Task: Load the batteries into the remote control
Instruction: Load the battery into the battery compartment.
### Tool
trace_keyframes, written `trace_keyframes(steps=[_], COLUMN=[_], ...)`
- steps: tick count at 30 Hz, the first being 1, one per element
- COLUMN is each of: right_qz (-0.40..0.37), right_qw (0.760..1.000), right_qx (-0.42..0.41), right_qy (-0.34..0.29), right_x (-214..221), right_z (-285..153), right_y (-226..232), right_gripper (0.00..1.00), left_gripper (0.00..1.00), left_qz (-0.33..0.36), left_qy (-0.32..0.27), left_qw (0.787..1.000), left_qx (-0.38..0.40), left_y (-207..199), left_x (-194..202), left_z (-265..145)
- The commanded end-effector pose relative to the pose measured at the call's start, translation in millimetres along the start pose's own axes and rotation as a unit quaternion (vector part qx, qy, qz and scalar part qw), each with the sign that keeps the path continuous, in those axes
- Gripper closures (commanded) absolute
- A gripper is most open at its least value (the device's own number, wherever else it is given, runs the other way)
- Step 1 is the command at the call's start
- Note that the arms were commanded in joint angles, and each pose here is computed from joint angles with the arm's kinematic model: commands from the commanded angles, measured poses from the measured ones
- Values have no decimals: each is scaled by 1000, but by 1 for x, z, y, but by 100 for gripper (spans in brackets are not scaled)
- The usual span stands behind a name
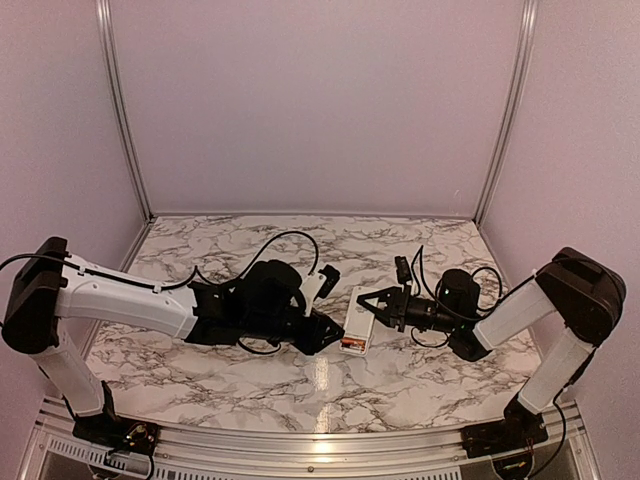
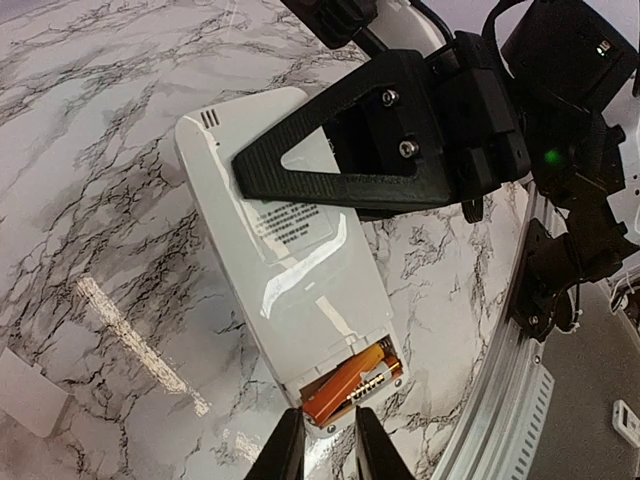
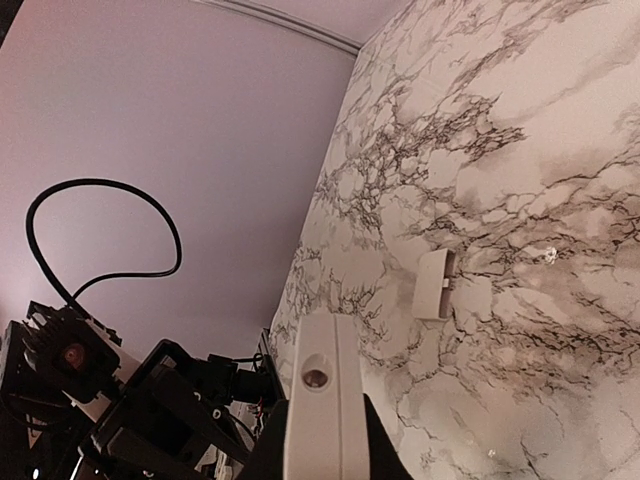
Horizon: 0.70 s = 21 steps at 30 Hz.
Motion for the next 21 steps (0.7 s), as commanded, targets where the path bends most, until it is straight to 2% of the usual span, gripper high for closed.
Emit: trace_keyframes(steps=[1,7,21], right_qz=[-15,-15,-19], right_qw=[999,999,999], right_qx=[-25,-26,-24], right_qy=[-13,-14,-15], right_x=[-5,-5,-6], right_z=[1,1,0], right_y=[12,13,15], right_gripper=[100,100,100], left_gripper=[82,87,87], left_qz=[7,7,3], left_qy=[7,17,19], left_qw=[1000,1000,1000], left_qx=[8,9,-9], left_y=[-7,-8,-4], left_x=[-2,1,5], left_z=[7,12,10])
Point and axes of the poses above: each gripper's point midway between its finger pads, its own z axis out along the fingers, its own y axis along the line the jaws close on, x = y × z, the point moved 9 cm from there along -z, back along the fingers, and after that the axes turned 11 degrees about -z, right-handed, at the moved point
